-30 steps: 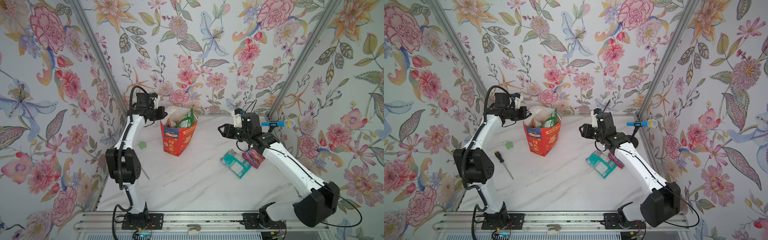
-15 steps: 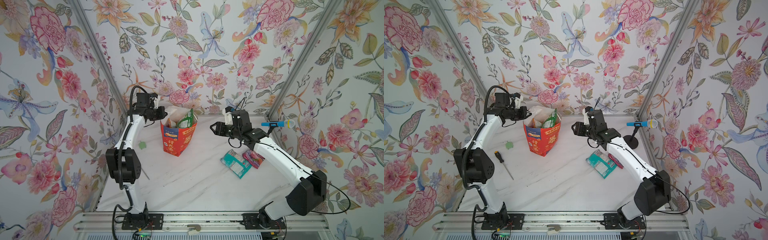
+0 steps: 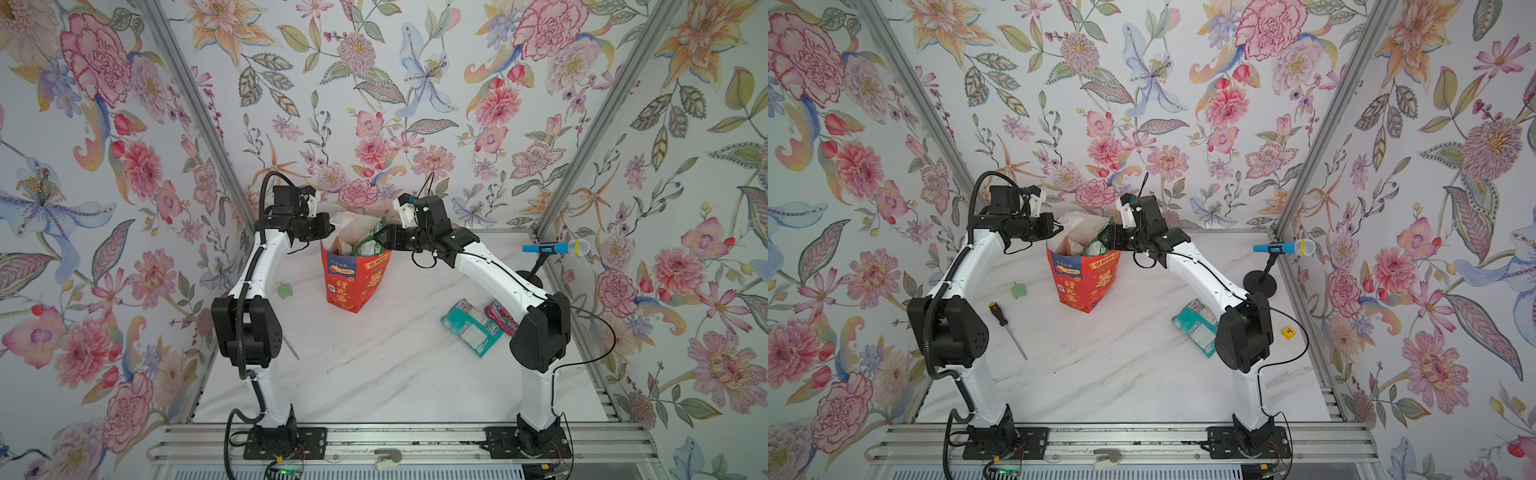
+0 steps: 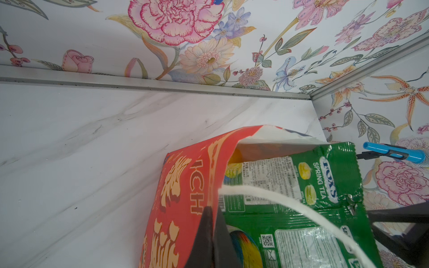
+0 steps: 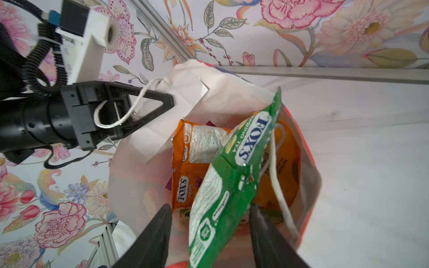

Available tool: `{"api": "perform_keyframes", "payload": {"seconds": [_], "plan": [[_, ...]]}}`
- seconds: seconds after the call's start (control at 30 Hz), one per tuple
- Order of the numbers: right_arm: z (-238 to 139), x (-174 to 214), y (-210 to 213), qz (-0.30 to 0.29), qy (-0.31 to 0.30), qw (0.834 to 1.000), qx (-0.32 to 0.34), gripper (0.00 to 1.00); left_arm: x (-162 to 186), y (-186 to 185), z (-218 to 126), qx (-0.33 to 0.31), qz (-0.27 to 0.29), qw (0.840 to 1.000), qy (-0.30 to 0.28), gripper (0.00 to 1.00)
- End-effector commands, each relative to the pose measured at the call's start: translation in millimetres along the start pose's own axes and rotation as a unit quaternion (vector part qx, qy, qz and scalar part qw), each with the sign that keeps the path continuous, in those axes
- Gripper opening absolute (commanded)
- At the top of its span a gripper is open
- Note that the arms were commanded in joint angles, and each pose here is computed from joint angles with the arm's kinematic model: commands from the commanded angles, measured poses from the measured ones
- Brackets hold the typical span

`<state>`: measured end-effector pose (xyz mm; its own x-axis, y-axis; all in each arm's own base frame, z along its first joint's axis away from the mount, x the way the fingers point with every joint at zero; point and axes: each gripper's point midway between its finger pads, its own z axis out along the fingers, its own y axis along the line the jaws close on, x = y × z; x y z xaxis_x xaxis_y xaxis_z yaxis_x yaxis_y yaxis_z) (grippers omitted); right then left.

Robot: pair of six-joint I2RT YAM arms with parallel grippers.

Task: Place the snacks into the paper bag

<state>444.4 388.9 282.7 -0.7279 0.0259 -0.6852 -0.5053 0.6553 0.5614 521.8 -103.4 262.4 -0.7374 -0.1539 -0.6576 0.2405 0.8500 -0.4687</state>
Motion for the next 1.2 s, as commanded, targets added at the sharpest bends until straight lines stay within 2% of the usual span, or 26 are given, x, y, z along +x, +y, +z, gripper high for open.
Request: {"api": "perform_keyframes", "payload": {"seconds": [0.0,0.23,0.27,0.37,0.8,1.0,1.17], "plan": [[0,3,8,0.003,0.017,1.0,-0.005,0.56,-20,-15,-9,0.019,0.025,0.999,-0.029,0.0],[7,-2,28,-0.011,0.019,0.999,-0.041,0.55,-22,-15,-9,0.019,0.026,0.999,-0.03,0.0],[11,5,44,-0.019,0.025,0.998,-0.054,0.56,-22,-15,-8,0.019,0.027,0.999,-0.029,0.0],[18,3,56,-0.025,0.024,0.997,-0.066,0.56,-22,-15,-9,0.019,0.027,0.999,-0.03,0.0],[68,-14,73,0.02,0.019,0.991,-0.131,0.56,-22,-16,-10,0.019,0.027,0.999,-0.03,0.0],[40,-40,83,-0.001,-0.016,0.992,-0.129,0.56,-21,-15,-9,0.019,0.028,0.999,-0.028,0.0],[-18,-64,94,-0.041,-0.053,0.993,-0.102,0.56,-22,-16,-10,0.02,0.03,0.999,-0.03,0.0]]}}
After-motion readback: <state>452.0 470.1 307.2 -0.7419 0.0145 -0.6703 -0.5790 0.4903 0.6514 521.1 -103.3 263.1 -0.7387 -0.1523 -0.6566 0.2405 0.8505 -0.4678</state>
